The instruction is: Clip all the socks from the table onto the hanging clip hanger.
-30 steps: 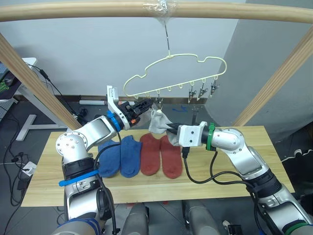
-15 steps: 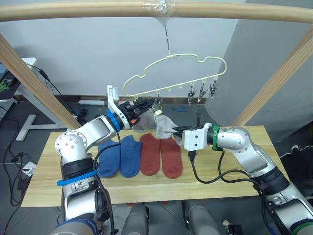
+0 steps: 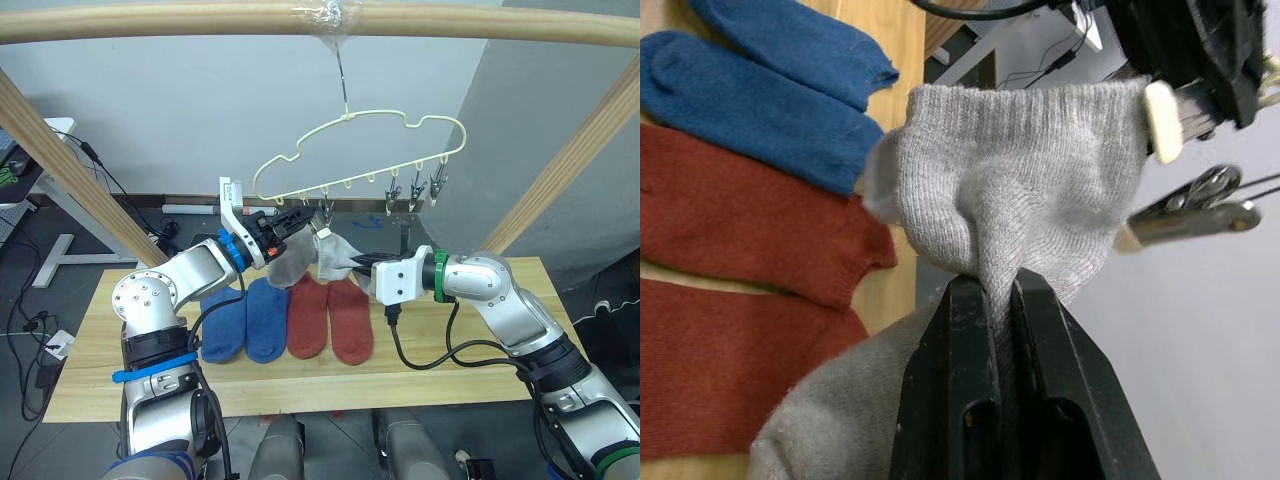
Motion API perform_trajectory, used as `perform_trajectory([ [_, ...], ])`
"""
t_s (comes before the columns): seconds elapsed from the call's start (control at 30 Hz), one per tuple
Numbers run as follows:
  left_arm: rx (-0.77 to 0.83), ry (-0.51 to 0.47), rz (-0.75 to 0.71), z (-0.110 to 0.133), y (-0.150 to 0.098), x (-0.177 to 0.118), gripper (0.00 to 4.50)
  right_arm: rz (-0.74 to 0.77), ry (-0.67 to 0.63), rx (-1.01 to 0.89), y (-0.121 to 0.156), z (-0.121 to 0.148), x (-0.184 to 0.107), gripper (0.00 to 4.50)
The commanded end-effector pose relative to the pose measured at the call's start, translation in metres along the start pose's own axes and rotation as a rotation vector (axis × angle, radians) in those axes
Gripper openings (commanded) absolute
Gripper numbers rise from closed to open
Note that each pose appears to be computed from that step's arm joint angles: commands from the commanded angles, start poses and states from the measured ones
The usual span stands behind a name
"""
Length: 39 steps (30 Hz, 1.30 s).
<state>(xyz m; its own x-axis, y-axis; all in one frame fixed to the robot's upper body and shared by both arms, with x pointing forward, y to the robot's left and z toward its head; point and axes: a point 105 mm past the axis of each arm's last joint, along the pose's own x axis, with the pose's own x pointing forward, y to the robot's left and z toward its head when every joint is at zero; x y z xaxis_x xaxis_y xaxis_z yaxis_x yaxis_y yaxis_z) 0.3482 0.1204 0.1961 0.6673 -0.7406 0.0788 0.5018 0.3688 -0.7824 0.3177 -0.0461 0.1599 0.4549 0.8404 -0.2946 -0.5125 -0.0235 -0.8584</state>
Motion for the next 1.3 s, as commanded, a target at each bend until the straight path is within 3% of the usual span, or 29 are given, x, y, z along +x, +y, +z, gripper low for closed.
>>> perform_trajectory([
  [0.03,0.022,-0.001,-0.035,-0.001,-0.009,-0.001,0.06,-0.034,-0.026,-0.027,-0.011,0.009,-0.002,0.02],
  [0.3,0.041,-0.005,-0.033,-0.001,-0.01,-0.004,0.06,-0.037,-0.026,-0.021,-0.013,0.01,-0.001,0.02],
  [0.6,0.033,-0.013,-0.052,0.001,-0.013,-0.006,2.92,-0.041,-0.022,-0.011,-0.014,0.008,-0.001,0.0],
  [0.8,0.042,-0.019,-0.077,0.006,-0.021,-0.013,4.49,-0.046,-0.018,0.001,-0.013,0.005,0.001,0.0],
  [1.1,0.161,0.032,0.0,0.001,-0.03,-0.042,4.49,-0.086,-0.054,0.121,-0.013,0.001,0.014,0.0],
  [1.3,0.247,0.079,0.091,-0.01,-0.025,-0.059,4.5,-0.099,-0.106,0.309,-0.005,0.002,0.021,1.83],
])
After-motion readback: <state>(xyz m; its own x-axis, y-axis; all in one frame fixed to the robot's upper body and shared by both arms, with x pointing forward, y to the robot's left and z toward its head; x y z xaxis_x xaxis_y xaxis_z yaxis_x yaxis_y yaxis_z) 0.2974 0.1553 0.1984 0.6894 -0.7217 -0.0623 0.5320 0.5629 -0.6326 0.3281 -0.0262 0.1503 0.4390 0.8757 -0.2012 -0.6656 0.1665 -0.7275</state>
